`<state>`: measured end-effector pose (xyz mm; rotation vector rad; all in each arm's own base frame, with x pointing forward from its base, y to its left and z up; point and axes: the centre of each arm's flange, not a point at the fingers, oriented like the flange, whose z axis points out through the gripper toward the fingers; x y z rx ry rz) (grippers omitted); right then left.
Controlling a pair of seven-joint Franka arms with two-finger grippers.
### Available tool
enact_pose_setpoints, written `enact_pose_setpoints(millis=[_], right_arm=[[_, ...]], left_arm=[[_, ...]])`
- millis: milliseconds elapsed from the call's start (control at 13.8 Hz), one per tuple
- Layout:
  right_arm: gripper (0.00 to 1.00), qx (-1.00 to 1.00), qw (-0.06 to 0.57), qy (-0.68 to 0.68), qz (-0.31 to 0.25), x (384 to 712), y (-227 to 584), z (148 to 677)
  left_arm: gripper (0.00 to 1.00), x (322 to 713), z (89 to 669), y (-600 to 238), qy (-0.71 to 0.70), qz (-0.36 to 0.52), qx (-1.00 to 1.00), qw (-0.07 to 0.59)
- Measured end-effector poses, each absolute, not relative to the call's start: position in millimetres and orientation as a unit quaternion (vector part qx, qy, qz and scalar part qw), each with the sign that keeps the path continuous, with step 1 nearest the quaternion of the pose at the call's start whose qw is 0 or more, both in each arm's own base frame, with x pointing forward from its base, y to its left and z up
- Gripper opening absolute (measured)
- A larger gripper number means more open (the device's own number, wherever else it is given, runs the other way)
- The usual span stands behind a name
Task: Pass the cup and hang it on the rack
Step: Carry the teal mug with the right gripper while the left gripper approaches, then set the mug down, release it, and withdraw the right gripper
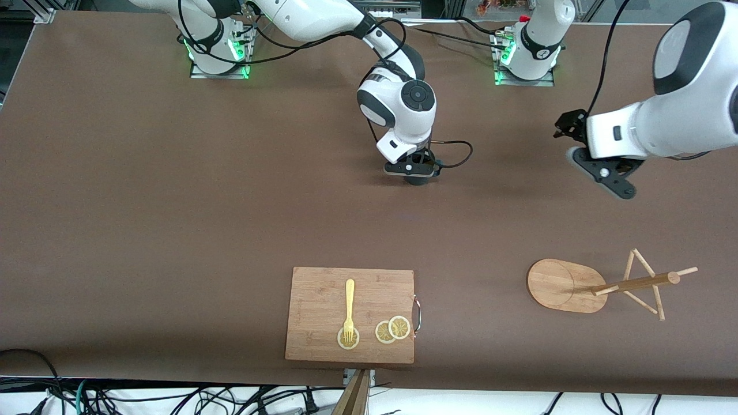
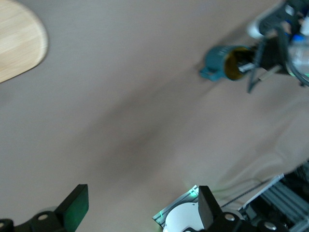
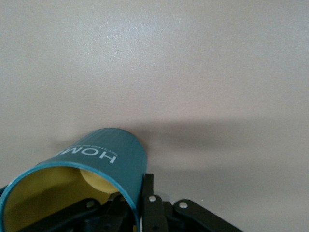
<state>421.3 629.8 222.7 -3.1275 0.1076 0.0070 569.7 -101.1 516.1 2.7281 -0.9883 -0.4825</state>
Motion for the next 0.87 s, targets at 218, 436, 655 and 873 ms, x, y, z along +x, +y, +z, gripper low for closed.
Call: enact_pose_setpoints(millis=[218, 436, 655, 873], right_arm=[[0.23, -0.999, 0.012, 0.036, -0.003, 425, 632, 235], [0.52, -0.999, 0.011, 0.038, -0.005, 431, 632, 271], [0.84, -0.998, 0.007, 0.055, -0.008, 451, 614, 323], [1.0, -0.996, 0.017, 0.084, -0.02, 510, 552, 405]], left_arm=[[1.0, 566, 485, -102, -0.41, -0.163, 0.886, 0.14], [1.0, 564, 455, -106, -0.47, -0.142, 0.855, 0.17], [1.0, 559, 415, -103, -0.506, -0.092, 0.832, 0.209], [1.0, 549, 386, -103, -0.523, -0.051, 0.818, 0.233]])
